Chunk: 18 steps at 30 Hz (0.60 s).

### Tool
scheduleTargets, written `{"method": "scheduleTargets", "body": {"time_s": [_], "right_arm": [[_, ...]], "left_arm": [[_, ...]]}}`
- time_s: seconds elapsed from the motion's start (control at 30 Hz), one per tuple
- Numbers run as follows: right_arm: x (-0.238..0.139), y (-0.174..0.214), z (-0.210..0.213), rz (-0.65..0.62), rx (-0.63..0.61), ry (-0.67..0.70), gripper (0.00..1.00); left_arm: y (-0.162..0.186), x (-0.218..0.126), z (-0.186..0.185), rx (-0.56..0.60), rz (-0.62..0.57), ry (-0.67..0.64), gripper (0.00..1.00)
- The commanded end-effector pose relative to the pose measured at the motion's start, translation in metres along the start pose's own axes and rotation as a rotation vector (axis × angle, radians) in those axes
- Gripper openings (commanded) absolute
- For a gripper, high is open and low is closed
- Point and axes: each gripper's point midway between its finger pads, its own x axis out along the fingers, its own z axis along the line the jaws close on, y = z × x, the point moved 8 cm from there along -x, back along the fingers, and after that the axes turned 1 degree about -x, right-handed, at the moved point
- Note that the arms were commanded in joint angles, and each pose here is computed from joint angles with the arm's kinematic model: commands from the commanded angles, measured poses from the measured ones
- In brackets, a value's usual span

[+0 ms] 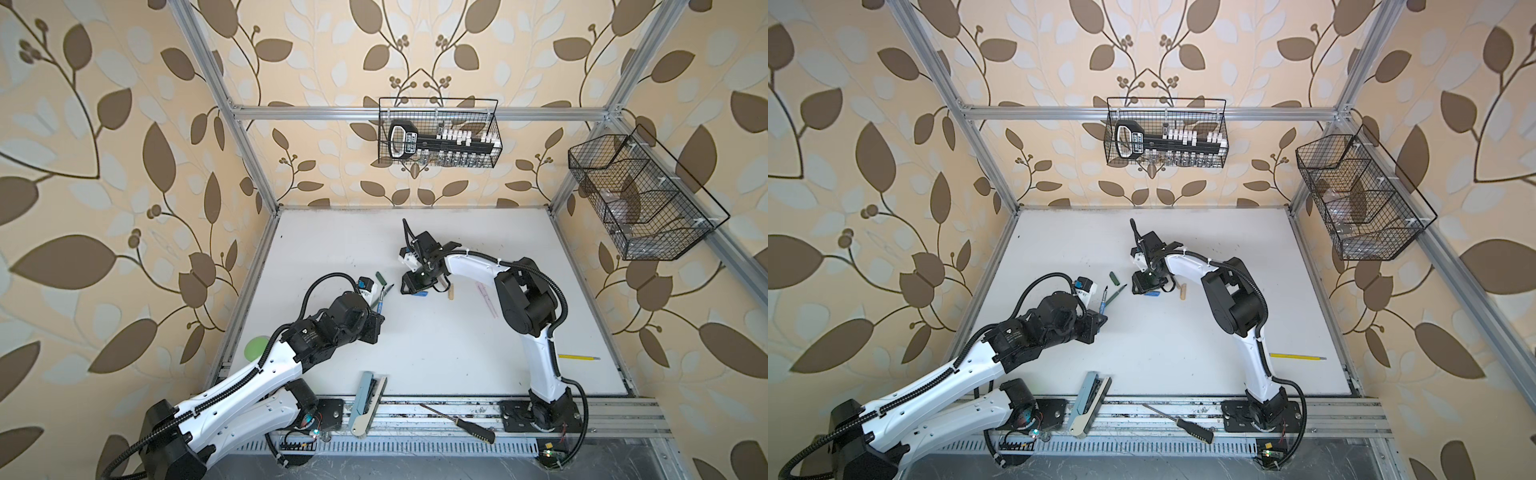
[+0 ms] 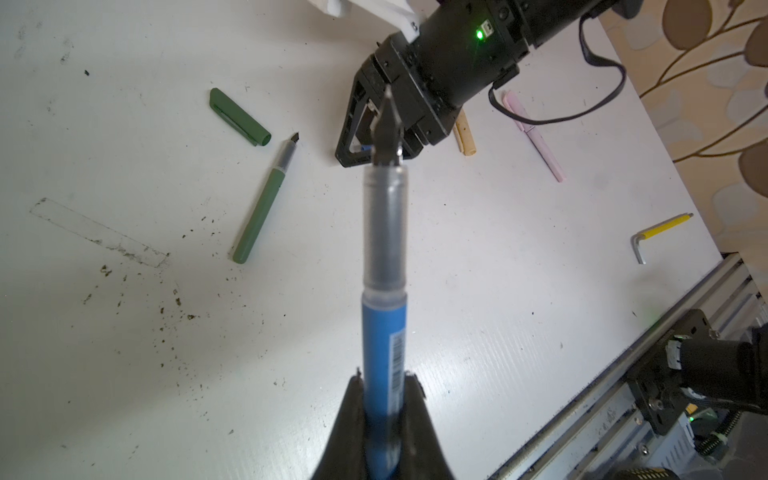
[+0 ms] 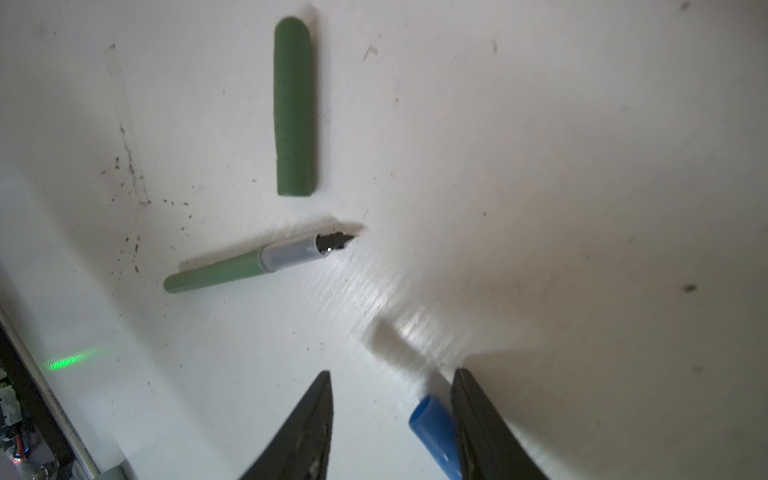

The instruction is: Insert the pens into the pen caps

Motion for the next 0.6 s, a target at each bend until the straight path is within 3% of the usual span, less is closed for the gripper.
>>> {"method": "scheduleTargets", "body": {"time_s": [0.0,0.23,0.43,0.57], "right_arm": [[-0.009,0.022,0.0,0.065,-0.003,0.022,0.46],[-0.034,0.042,-0.009,0.097,0.025,0.128,0.36],[-0.055,0.046,0.001,0.045,0.02,0.174,0.39],[-0.064,0.05,-0.005,0.024,0.088,0.337,0.38]], "left_arm": [[-0.003,-0.003,0.002,0.0,-0.03,0.001,0.1],[-0.003,-0.002,0.001,0.003,-0.029,0.002,0.1],[-0.003,-0.001,0.001,0.01,-0.03,0.005,0.1],[-0.002,0.002,0.0,0.016,-0.022,0.015,0.09]]}}
